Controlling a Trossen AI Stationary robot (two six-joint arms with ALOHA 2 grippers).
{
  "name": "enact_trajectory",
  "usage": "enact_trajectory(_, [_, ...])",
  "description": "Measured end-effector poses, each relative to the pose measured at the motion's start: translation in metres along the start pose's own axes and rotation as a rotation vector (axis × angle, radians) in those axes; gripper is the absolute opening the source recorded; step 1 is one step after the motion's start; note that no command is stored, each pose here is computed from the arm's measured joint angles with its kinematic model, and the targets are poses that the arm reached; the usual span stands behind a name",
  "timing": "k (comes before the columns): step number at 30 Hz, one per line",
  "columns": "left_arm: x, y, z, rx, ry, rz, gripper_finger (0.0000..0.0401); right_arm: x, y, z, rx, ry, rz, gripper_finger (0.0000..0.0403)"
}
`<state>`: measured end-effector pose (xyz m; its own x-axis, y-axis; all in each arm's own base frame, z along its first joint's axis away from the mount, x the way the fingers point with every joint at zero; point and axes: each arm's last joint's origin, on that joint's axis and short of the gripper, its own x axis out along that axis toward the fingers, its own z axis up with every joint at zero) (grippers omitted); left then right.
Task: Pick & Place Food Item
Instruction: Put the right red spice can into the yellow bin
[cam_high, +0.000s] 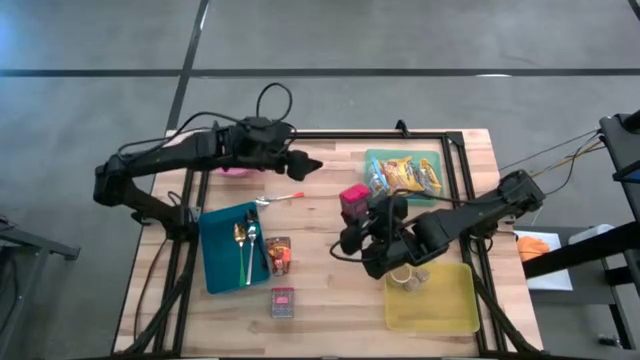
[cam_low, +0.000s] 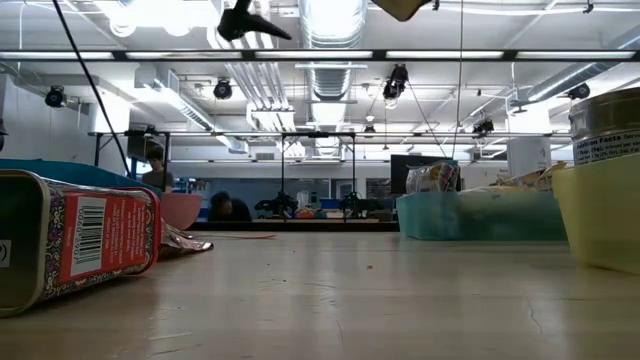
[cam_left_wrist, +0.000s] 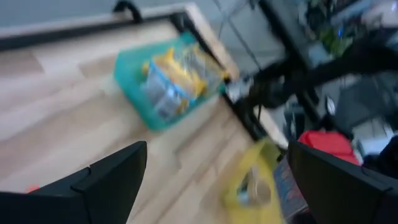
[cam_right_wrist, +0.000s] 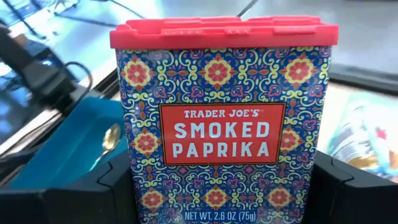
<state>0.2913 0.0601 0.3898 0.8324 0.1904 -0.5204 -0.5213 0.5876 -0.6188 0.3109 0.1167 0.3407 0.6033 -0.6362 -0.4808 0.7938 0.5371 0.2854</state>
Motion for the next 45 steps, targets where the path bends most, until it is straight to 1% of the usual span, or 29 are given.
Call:
enact_trajectory(3, [0.002,-0.014,-0.005,-0.002,-0.1,-0.01,0.0392,0.007,0.0,-0.001,-0.025,-0.038,-0.032,0.0278])
enact_trajectory(7, [0.002,-0.026,-0.009,0.024,-0.146,-0.054,0.0392,0.015,-0.001,0.002,-0.076,-0.073,-0.069,0.0278])
enact_trajectory(9, [0.003,-0.027,-0.011,0.06,-0.139,-0.057,0.0392,0.018,-0.001,0.002,-0.098,-0.092,-0.083,0.0278])
enact_trajectory(11, [0.004,-0.026,-0.013,0.097,-0.12,-0.046,0.0392,0.019,-0.001,0.003,-0.096,-0.102,-0.089,0.0278])
enact_trajectory(14, [0.005,-0.028,-0.018,0.169,-0.118,-0.059,0.0392,0.017,-0.002,0.006,-0.085,-0.104,-0.085,0.0278])
enact_trajectory(18, [0.015,-0.022,-0.03,0.246,-0.051,-0.085,0.0392,0.016,-0.002,0.008,-0.077,-0.048,-0.051,0.0278])
enact_trajectory(20, [0.02,-0.018,-0.034,0.236,-0.003,-0.103,0.0392,0.014,0.0,0.01,-0.096,0.015,-0.005,0.0278])
enact_trajectory(22, [0.023,-0.012,-0.036,0.196,0.044,-0.126,0.0392,0.012,0.003,0.011,-0.138,0.087,0.063,0.0278])
enact_trajectory(26, [0.028,-0.006,-0.04,0.182,0.15,-0.202,0.0392,0.008,0.008,0.02,-0.184,0.194,0.226,0.0278])
enact_trajectory(29, [0.029,-0.005,-0.043,0.188,0.213,-0.265,0.0392,0.006,0.006,0.029,-0.211,0.256,0.312,0.0278])
enact_trajectory(35, [0.025,-0.011,-0.046,0.397,0.31,-0.467,0.0392,0.006,0.006,0.032,-0.221,0.389,0.433,0.0278])
enact_trajectory(38, [0.023,-0.014,-0.05,0.515,0.319,-0.539,0.0392,0.003,0.011,0.033,-0.247,0.436,0.544,0.0278])
enact_trajectory(40, [0.022,-0.017,-0.054,0.592,0.317,-0.57,0.0392,0.001,0.015,0.034,-0.245,0.47,0.633,0.0278])
enact_trajectory(41, [0.022,-0.019,-0.057,0.626,0.32,-0.584,0.0392,0.0,0.017,0.034,-0.238,0.478,0.66,0.0278])
enact_trajectory(43, [0.021,-0.021,-0.06,0.663,0.327,-0.603,0.0392,-0.001,0.019,0.035,-0.206,0.483,0.686,0.0278])
enact_trajectory(45, [0.02,-0.023,-0.062,0.668,0.339,-0.628,0.0392,-0.005,0.023,0.039,-0.178,0.452,0.731,0.0278])
